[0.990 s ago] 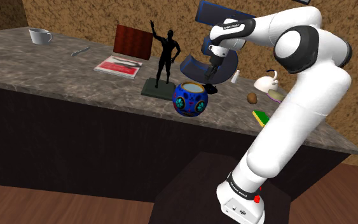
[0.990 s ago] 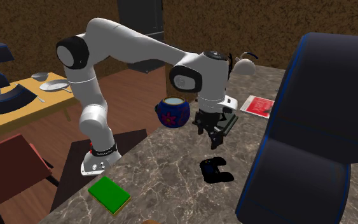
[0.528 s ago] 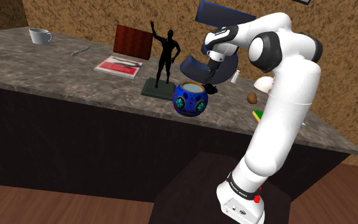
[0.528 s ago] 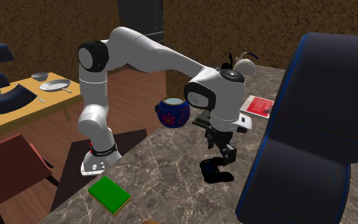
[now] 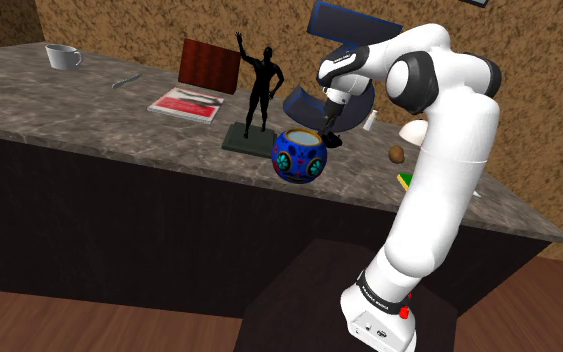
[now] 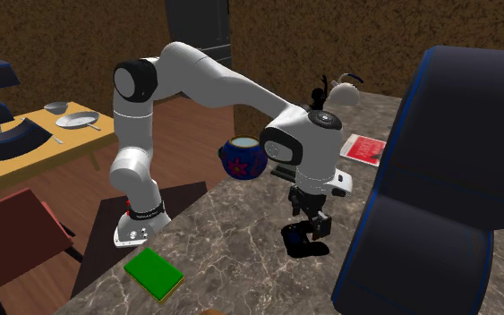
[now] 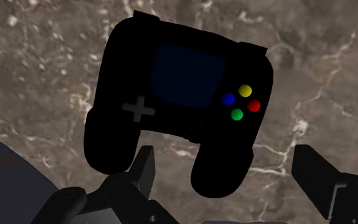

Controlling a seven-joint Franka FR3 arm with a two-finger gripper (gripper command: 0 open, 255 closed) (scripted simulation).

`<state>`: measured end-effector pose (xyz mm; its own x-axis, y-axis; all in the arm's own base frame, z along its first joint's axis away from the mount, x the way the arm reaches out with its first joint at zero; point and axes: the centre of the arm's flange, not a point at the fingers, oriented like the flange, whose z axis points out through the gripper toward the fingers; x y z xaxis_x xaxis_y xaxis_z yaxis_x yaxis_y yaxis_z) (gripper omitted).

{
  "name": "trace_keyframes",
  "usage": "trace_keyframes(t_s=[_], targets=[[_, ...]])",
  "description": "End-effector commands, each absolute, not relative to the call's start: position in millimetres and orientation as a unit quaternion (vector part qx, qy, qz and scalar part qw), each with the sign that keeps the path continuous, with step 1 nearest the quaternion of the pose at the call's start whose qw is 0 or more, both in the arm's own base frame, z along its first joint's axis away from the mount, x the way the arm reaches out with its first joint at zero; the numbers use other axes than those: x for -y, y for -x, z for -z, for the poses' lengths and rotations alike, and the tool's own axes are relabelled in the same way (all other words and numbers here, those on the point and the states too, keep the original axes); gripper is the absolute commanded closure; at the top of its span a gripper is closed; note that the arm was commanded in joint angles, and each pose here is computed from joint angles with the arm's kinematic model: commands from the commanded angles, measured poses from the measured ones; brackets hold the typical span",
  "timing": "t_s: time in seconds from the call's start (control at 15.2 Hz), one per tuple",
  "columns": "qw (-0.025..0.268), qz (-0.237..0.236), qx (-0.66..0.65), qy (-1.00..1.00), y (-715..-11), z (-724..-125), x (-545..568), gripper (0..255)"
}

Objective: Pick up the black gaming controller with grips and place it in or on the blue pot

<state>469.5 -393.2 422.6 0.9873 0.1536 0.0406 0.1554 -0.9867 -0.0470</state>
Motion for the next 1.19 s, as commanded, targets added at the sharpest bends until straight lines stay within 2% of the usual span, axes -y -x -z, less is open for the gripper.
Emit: trace_keyframes(t_s=[0.0, 0.26, 0.33, 1.12], targets=[[0.025, 0.018, 0.077, 0.997, -469, -422, 393, 0], [0.025, 0.018, 0.077, 0.997, -469, -422, 393, 0], [0.025, 0.018, 0.077, 0.997, -469, -422, 393, 255], [0.025, 0.018, 0.077, 0.997, -469, -438, 393, 255]])
